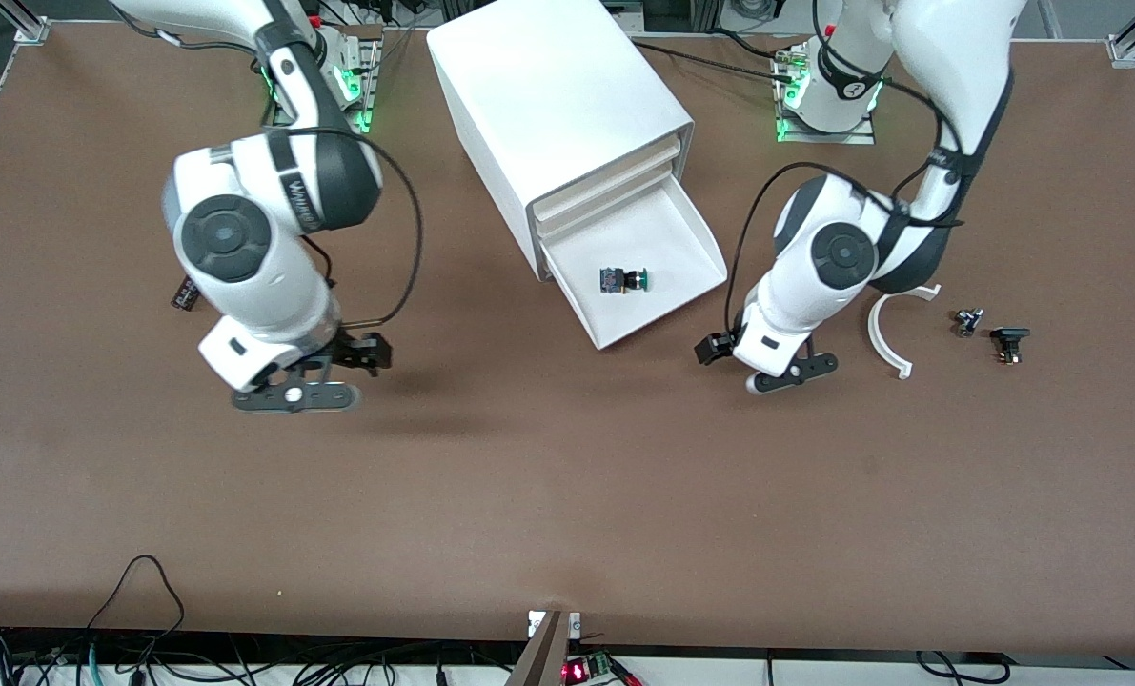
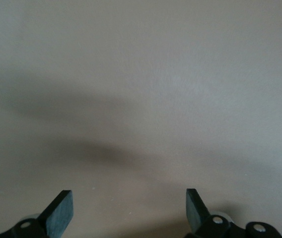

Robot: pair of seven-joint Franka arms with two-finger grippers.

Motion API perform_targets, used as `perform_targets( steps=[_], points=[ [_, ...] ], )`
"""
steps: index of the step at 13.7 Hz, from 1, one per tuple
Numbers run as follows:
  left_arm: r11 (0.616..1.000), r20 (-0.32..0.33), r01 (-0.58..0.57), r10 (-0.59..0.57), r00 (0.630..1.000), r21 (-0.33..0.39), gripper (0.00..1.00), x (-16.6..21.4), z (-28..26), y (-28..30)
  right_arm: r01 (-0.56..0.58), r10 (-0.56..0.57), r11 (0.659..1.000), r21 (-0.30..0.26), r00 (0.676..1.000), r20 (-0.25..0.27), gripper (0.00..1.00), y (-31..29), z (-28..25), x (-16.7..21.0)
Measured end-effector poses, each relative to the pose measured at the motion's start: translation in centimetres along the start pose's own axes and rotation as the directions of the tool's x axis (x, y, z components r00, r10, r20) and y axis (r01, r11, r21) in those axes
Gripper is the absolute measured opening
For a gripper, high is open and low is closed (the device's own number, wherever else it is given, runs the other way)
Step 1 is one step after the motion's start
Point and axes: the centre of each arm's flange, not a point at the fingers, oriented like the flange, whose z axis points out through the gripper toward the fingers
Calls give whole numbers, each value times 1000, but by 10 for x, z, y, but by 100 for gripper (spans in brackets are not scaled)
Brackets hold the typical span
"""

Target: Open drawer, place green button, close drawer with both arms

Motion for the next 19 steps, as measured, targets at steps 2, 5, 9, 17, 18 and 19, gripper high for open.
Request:
perform_targets(
  steps=[2,5,9,17,18,19],
  points=[
    [1000,-2,9,-9,1000,-8,100,-10,24,-5,-68,68,998,5,998,-1,100,45,-21,4],
    [1000,3,-11,11,1000,-5,100,-37,54,-11,-172,173,985,22,984,-29,100,117,-48,10],
    [998,43,-68,68,997,11,100,-83,73,6,-229,230,973,36,972,-44,100,159,-72,1],
    [976,127,-218,215,968,3,100,-168,76,53,-123,121,992,25,991,64,100,226,-92,-41],
    [970,141,-242,239,961,3,100,-182,76,59,-109,107,994,26,992,73,100,232,-94,-48],
    [966,152,-260,256,955,6,100,-193,76,61,-100,97,994,32,992,79,100,238,-93,-57]
  ],
)
